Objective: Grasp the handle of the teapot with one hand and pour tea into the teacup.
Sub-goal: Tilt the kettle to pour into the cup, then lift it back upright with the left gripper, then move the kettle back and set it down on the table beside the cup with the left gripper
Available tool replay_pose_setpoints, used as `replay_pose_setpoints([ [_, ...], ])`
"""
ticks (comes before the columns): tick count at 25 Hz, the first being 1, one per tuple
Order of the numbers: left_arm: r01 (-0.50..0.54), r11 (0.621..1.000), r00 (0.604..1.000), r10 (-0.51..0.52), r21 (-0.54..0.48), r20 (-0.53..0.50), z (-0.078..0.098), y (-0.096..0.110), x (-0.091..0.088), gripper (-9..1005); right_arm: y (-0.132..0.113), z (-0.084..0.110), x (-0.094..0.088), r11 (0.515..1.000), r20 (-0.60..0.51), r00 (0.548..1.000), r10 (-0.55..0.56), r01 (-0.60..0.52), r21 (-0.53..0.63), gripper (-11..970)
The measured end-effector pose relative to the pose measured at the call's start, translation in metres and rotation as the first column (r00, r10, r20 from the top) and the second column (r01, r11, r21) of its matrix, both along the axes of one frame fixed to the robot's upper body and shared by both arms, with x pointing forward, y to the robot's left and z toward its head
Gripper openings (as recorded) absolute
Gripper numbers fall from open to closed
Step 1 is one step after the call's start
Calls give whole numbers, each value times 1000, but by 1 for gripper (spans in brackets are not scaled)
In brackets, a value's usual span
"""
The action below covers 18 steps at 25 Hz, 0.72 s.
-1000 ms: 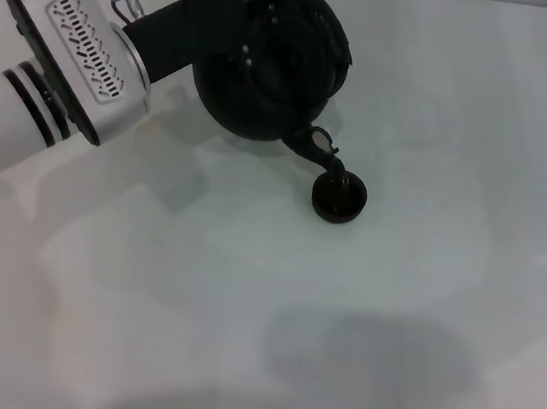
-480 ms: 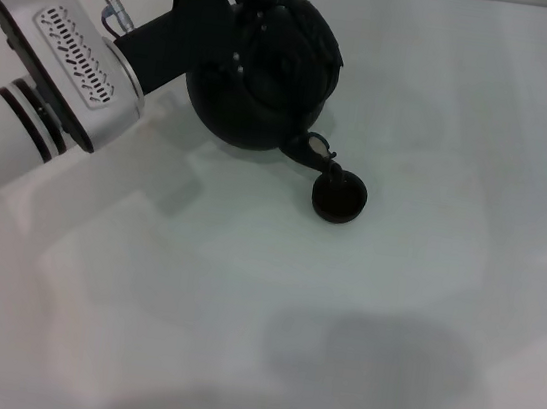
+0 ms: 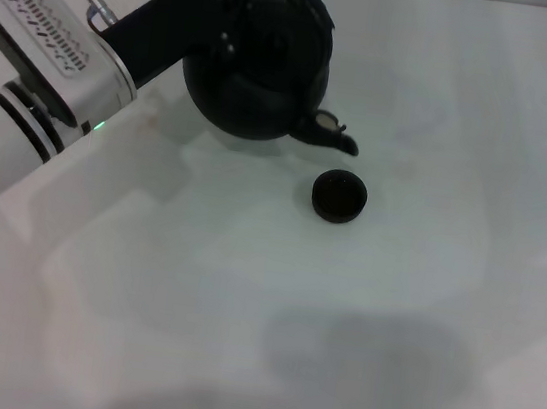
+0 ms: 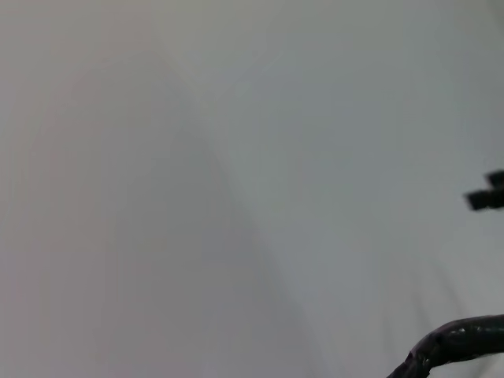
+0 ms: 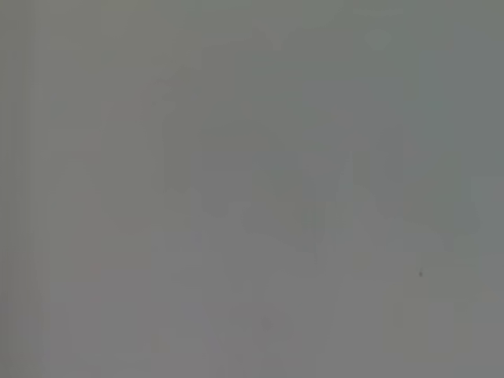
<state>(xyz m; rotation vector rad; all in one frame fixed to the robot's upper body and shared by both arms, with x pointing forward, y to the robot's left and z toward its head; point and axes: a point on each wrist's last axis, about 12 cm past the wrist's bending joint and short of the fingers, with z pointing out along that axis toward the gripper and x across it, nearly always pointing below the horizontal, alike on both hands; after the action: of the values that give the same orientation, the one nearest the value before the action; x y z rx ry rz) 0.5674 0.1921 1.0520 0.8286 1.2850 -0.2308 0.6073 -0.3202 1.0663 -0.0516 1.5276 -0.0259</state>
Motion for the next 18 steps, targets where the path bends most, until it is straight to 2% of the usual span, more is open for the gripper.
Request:
replay_pose_setpoints([
  [3,-69,994,997,65,-90,-44,-3,-1,-4,97,-1,-1,-1,1000,-2,1000,-2,2,0,825],
  [7,-187,961,980,167,-204,-111,-9,-2,-16,98,-1,-1,-1,1000,-3,1000,-3,3,0,825],
  [11,-285,924,955,252,-254,-155,-17,-5,-33,98,-1,0,0,1000,-1,1000,-3,3,-2,825],
  [18,-353,884,931,302,-306,-204,-26,-5,-54,98,-3,4,2,1000,12,1000,-3,3,-8,825],
])
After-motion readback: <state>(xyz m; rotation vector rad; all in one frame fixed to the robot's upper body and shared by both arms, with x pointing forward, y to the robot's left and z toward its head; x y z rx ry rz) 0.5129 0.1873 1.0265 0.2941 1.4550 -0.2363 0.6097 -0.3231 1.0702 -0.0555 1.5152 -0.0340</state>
